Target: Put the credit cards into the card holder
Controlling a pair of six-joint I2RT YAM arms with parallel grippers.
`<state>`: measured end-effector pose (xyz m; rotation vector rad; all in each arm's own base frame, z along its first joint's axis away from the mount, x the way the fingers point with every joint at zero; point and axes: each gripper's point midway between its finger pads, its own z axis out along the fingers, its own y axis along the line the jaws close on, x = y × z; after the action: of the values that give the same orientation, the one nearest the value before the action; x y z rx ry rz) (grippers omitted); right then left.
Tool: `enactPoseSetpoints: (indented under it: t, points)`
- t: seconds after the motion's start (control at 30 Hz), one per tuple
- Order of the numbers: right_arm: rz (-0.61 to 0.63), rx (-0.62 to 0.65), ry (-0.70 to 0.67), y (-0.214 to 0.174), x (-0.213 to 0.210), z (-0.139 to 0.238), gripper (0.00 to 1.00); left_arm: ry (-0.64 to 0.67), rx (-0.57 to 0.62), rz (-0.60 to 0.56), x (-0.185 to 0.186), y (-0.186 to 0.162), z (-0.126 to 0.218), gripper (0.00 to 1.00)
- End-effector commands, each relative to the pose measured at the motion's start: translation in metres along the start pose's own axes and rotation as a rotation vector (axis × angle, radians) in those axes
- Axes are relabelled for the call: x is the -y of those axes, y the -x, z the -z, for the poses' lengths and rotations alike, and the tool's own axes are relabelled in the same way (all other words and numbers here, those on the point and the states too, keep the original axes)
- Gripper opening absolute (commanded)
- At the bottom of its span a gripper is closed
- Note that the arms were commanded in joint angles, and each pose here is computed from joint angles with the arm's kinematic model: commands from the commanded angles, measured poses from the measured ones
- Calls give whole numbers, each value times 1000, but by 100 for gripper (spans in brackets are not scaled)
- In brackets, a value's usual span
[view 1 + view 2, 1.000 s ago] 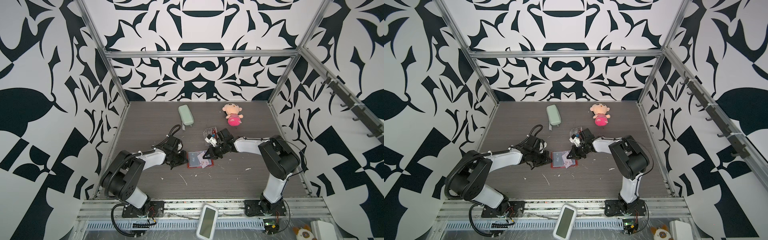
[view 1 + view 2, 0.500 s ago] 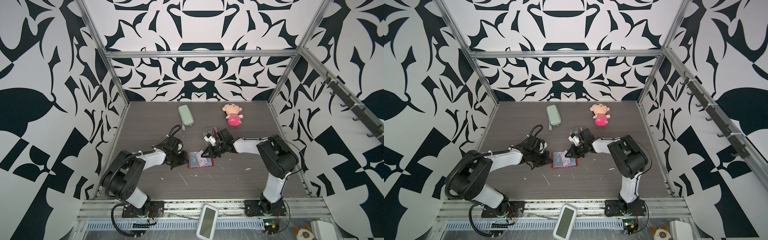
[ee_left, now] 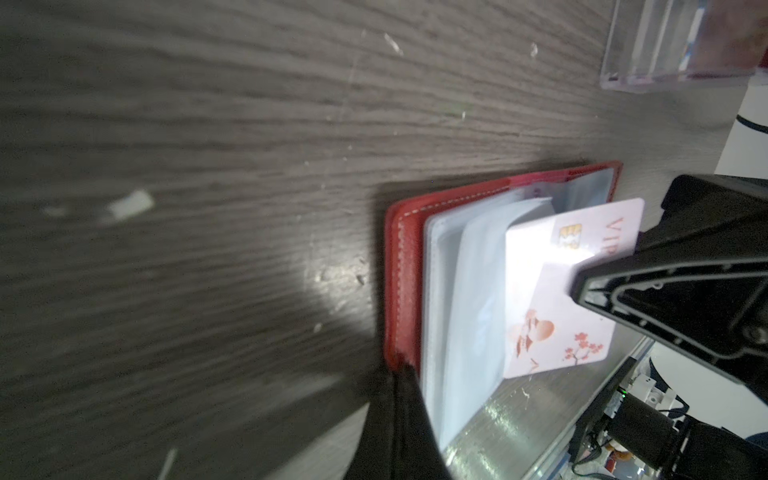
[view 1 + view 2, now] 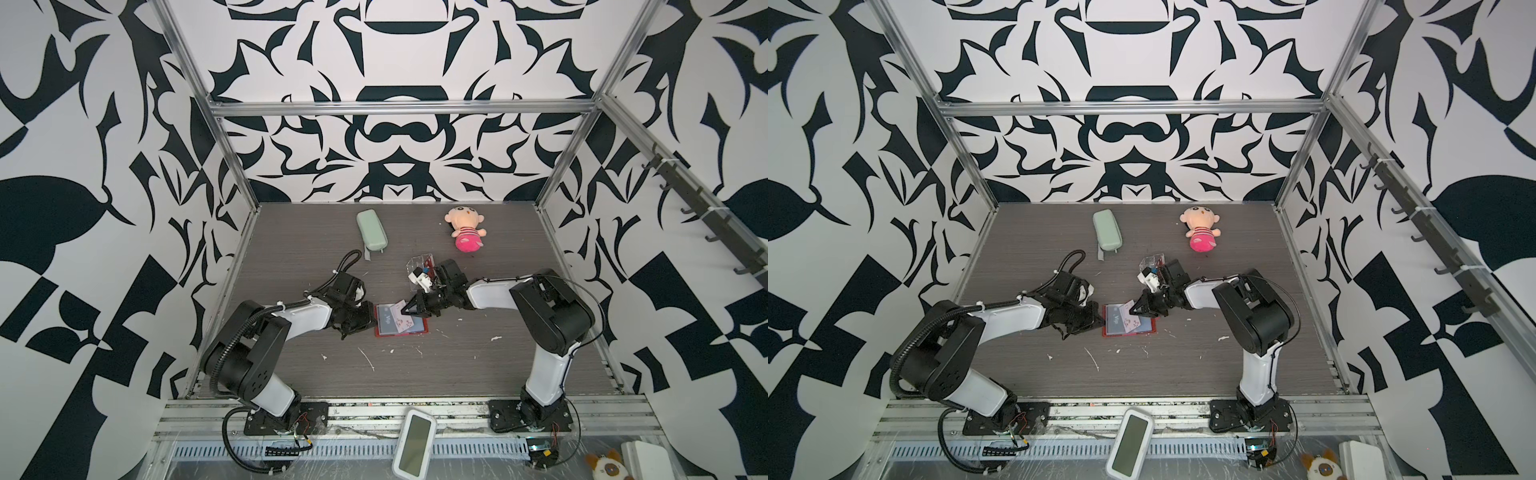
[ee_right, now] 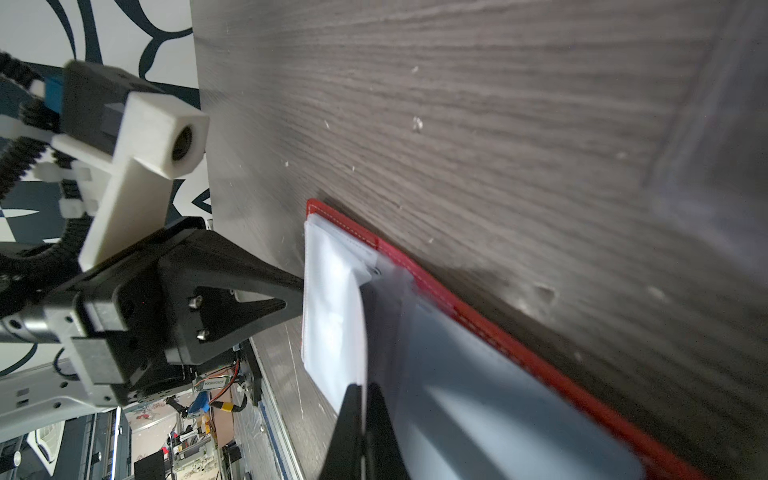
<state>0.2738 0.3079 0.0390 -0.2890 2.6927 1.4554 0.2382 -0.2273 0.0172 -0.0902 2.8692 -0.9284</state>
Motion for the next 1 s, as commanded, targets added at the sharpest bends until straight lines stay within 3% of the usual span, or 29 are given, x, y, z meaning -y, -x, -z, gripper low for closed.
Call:
enactPoseSetpoints:
  t: [0.0, 0.7, 0.97]
  points:
    - [-4, 41, -15, 4, 4, -2, 0, 100, -74, 61, -32, -26, -8, 0]
    - [-66, 90, -9, -1, 10, -10, 0, 113, -65, 74, -37, -27, -10, 0]
    - [1, 97, -175, 1, 11, 4, 27, 113, -62, 71, -36, -26, -9, 0]
